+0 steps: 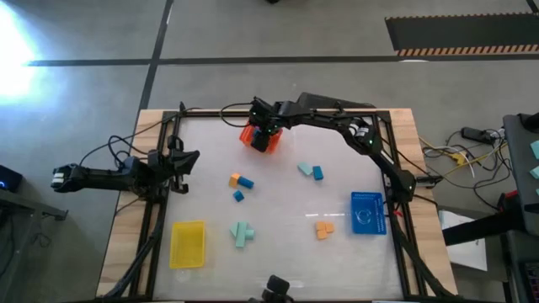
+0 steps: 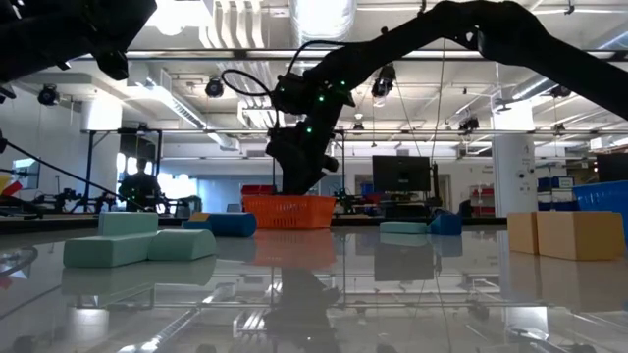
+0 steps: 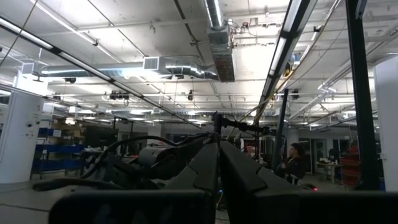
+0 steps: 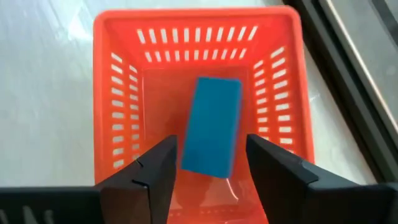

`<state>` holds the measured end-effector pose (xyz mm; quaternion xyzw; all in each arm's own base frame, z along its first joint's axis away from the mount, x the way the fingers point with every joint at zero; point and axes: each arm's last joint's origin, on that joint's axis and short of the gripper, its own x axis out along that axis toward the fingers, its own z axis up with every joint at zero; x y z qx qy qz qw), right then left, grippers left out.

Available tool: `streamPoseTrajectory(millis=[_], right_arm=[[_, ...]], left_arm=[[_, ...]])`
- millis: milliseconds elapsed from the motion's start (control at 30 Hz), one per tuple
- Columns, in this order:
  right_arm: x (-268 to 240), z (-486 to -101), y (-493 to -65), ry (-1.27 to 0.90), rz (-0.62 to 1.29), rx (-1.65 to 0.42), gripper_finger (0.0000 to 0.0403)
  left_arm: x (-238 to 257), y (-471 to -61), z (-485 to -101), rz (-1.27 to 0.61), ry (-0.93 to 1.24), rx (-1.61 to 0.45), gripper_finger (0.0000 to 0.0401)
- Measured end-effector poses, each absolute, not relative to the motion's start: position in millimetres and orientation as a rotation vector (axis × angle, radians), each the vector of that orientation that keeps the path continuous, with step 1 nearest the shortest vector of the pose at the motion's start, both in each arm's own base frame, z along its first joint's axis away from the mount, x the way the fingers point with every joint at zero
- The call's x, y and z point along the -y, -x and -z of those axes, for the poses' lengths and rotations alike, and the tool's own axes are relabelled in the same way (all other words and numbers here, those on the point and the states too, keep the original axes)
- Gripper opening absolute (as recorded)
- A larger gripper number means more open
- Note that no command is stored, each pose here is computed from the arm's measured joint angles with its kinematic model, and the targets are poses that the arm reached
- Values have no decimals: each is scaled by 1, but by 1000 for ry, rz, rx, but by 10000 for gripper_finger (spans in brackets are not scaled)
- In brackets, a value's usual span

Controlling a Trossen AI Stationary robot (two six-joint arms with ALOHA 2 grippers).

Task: Sort & place blocks by color
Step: Put the green block into the yellow bin

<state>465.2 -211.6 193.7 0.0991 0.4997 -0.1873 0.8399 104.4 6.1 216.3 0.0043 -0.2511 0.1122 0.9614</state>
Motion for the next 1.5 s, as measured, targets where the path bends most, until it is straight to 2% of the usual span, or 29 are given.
streamPoseTrajectory(millis=[100,267,633,867,1033,1233,1500], right_arm=[[209,-200,-464,-218,400,-1051,190],[188,-235,-461,-186,377,-1007,186],[83,-288,-444,-41,244,-970,163],[16,-291,-406,24,186,-801,152],[-14,-278,-371,80,138,-673,144],[-28,-281,-334,122,86,-460,131],[-25,-282,-285,167,76,-291,111]], left_arm=[[-6,-104,-216,-227,-9,508,0],[-6,-104,-216,-227,-9,508,0],[-6,-107,-214,-226,-5,479,0],[-9,-114,-206,-340,19,399,0],[-12,-121,-200,-426,67,326,0],[-12,-131,-208,-413,137,306,0],[-10,-151,-186,-336,375,165,0]])
